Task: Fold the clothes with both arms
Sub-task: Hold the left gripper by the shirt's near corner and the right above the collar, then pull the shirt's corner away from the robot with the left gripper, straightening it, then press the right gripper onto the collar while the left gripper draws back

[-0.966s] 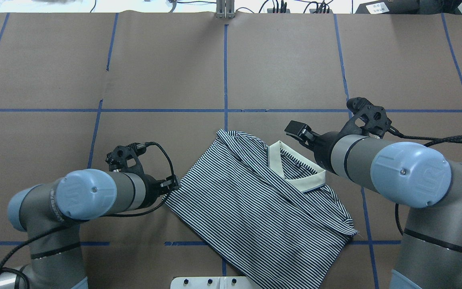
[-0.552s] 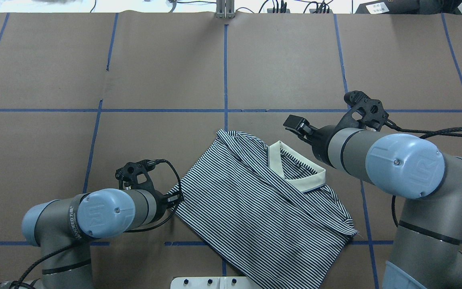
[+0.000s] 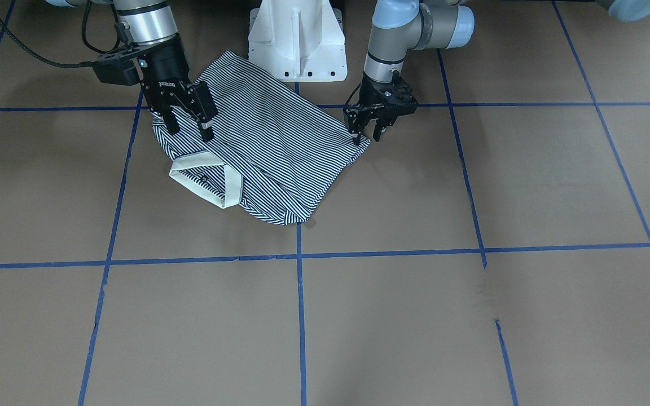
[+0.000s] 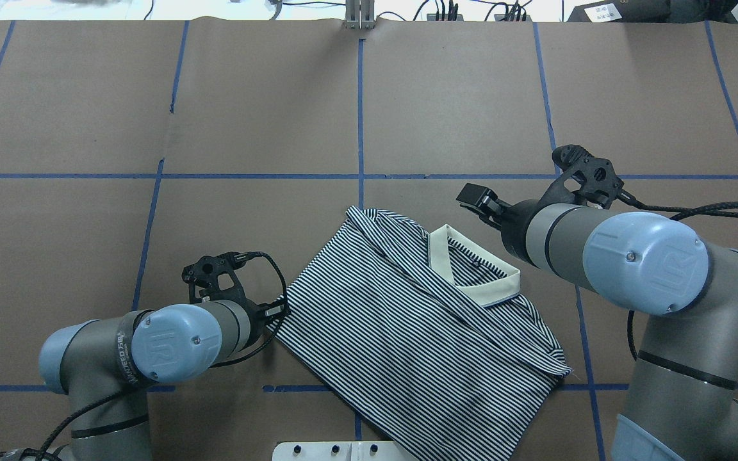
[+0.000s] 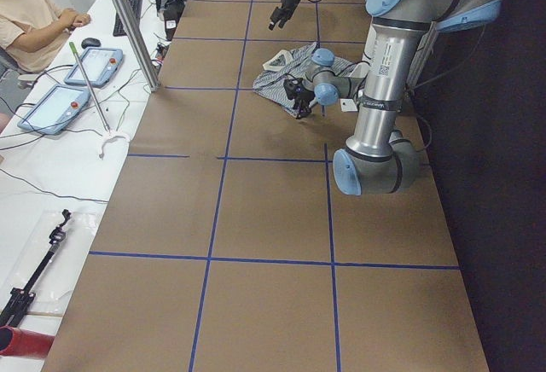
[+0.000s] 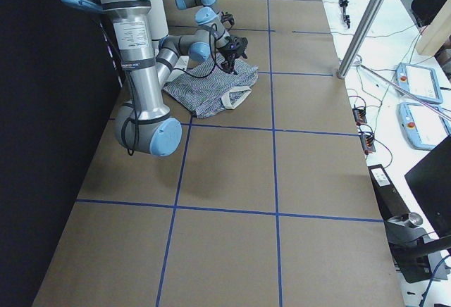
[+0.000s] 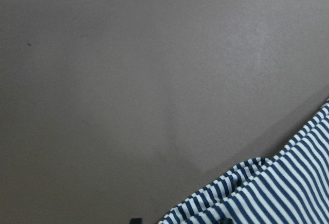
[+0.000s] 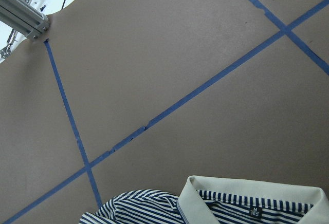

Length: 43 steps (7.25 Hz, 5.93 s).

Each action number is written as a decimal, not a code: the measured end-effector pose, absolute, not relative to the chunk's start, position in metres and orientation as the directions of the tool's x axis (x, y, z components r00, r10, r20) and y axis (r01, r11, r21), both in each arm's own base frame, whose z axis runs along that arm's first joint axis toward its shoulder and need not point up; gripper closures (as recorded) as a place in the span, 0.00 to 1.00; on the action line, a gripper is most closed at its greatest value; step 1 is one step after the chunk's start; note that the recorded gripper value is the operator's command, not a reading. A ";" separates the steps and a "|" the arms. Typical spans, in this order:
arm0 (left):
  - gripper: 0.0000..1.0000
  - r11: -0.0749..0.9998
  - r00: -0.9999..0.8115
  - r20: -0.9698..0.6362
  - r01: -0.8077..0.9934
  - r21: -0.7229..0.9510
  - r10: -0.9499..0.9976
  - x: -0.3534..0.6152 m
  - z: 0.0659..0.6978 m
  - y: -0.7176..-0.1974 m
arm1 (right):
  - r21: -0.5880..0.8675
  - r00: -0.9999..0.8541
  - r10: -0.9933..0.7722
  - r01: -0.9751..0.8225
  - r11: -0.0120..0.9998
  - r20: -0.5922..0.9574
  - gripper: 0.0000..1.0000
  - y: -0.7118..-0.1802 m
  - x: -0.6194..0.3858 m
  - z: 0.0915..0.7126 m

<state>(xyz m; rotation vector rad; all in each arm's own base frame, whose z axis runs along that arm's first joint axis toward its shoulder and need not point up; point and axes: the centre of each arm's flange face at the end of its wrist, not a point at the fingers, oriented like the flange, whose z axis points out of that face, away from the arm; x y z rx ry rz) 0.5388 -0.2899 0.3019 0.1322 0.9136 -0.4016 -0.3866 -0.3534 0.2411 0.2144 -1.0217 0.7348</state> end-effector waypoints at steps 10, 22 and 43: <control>1.00 0.917 0.558 -0.778 0.394 -0.057 -0.289 0.546 0.305 -0.291 | -0.160 0.329 0.463 -0.648 0.744 0.823 0.00 -0.356 -0.392 0.250; 0.62 0.827 0.548 -0.810 0.541 0.153 -0.209 0.465 0.285 -0.630 | -0.165 0.319 0.459 -0.645 0.747 0.829 0.00 -0.355 -0.394 0.245; 0.49 0.882 0.402 -0.911 0.457 0.115 -0.090 0.367 0.302 -0.579 | 0.021 0.809 -0.047 0.043 0.999 0.586 0.00 -0.326 -0.653 0.194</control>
